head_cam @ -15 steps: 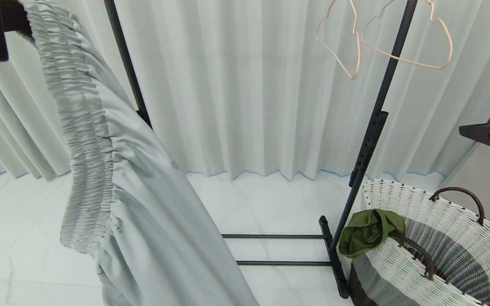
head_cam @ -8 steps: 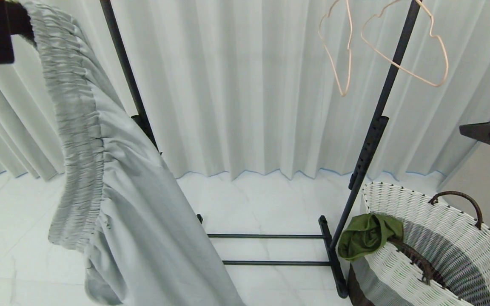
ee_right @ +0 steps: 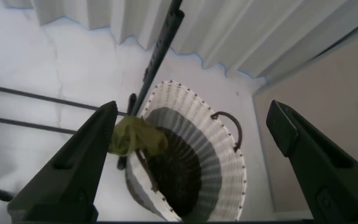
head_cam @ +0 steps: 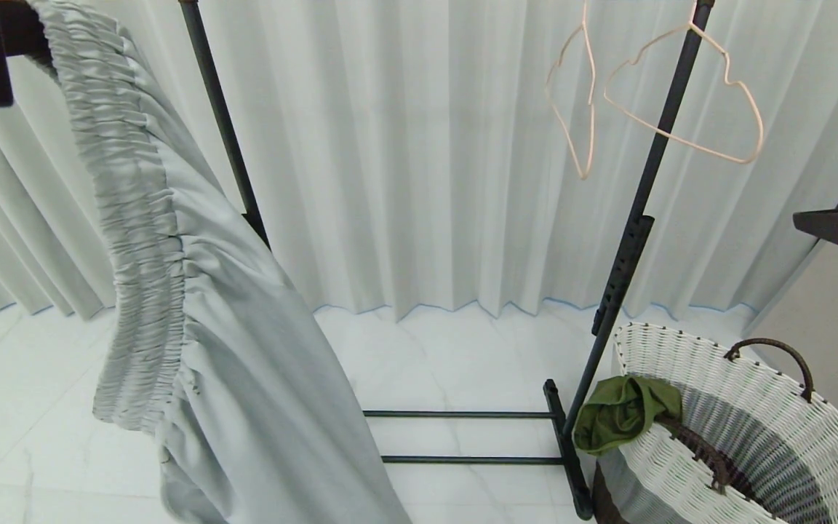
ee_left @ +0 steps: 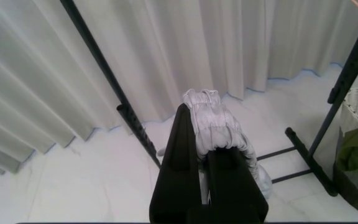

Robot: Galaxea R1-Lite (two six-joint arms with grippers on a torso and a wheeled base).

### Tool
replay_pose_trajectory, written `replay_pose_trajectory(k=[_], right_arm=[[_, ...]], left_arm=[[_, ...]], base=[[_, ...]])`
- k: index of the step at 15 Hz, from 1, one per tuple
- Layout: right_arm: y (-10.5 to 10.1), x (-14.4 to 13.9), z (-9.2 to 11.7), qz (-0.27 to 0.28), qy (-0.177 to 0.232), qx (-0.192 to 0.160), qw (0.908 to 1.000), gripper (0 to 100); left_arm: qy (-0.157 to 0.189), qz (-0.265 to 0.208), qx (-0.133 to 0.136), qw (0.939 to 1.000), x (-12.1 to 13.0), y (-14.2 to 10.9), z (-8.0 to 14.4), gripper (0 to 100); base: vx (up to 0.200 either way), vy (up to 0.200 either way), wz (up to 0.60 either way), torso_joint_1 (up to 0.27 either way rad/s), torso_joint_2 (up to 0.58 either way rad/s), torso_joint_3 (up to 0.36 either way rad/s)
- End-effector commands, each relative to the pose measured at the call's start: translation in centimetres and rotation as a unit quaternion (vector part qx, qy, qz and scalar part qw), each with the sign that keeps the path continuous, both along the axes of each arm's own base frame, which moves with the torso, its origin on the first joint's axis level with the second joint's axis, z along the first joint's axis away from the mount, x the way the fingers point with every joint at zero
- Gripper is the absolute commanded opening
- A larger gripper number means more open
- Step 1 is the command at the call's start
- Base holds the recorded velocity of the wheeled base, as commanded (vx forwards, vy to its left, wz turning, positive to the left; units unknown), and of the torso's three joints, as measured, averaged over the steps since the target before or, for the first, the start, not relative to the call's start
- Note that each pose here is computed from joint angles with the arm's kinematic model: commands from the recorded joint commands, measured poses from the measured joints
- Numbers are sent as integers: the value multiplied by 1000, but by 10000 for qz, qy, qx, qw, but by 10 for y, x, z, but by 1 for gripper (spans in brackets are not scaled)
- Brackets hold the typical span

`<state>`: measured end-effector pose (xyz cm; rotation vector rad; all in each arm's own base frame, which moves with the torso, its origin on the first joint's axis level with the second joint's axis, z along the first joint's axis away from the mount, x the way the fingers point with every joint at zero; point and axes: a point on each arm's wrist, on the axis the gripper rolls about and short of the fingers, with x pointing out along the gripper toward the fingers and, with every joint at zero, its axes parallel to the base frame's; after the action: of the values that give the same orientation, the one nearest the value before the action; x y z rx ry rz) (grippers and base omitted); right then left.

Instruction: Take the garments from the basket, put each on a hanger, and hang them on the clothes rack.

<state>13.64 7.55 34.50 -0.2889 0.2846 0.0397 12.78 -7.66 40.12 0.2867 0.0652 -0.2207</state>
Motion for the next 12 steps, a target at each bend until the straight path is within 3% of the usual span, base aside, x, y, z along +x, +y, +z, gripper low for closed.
replay_pose_trajectory(k=[1,5,12], right_arm=[[-2,3,1,-71,-58,-39,10000,100],[-3,4,1,-121,-69,-44,9999,100],[-3,5,1,-92,-58,-39,9999,100]], left_arm=[[6,3,5,10000,1,0,0,0],[7,-4,5,10000,1,0,0,0],[15,-11,1,10000,1,-1,-1,0]], base=[[0,0,0,0,0,0],[0,0,0,13,-46,-36],[0,0,0,129,-414,-289]])
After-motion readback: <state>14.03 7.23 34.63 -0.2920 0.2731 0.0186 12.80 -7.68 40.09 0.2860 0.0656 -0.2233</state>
